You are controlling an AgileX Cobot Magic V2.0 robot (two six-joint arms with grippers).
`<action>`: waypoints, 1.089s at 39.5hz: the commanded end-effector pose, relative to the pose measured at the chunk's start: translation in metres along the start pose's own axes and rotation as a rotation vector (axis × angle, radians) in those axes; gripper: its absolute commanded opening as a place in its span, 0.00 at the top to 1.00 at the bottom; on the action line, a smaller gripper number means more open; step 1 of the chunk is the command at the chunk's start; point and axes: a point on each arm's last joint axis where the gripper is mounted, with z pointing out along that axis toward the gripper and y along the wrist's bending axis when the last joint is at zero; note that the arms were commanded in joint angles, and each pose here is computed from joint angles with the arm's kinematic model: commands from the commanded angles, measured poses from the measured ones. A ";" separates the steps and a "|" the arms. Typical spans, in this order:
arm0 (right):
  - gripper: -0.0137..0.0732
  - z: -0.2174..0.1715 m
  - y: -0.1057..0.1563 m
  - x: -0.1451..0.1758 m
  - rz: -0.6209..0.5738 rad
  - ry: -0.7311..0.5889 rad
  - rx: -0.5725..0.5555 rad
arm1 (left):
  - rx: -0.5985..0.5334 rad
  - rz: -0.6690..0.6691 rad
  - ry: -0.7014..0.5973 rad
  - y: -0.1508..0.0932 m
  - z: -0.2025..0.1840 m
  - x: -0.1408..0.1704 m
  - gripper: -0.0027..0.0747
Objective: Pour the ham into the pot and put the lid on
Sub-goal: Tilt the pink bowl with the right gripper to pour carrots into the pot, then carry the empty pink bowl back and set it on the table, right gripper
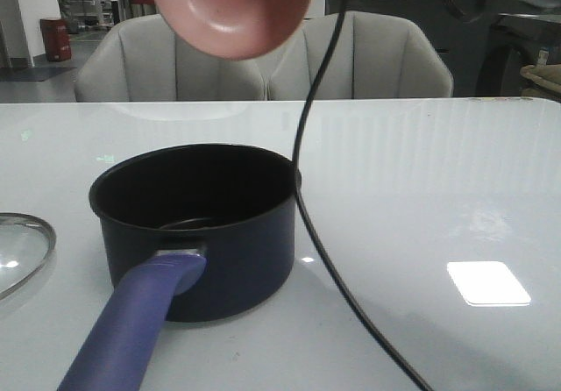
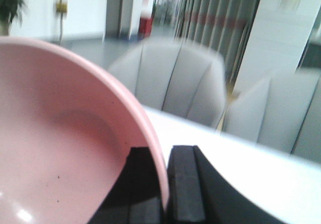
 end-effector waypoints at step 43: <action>0.68 -0.075 -0.145 -0.003 0.271 0.809 0.081 | 0.002 -0.006 -0.105 0.000 -0.001 -0.016 0.22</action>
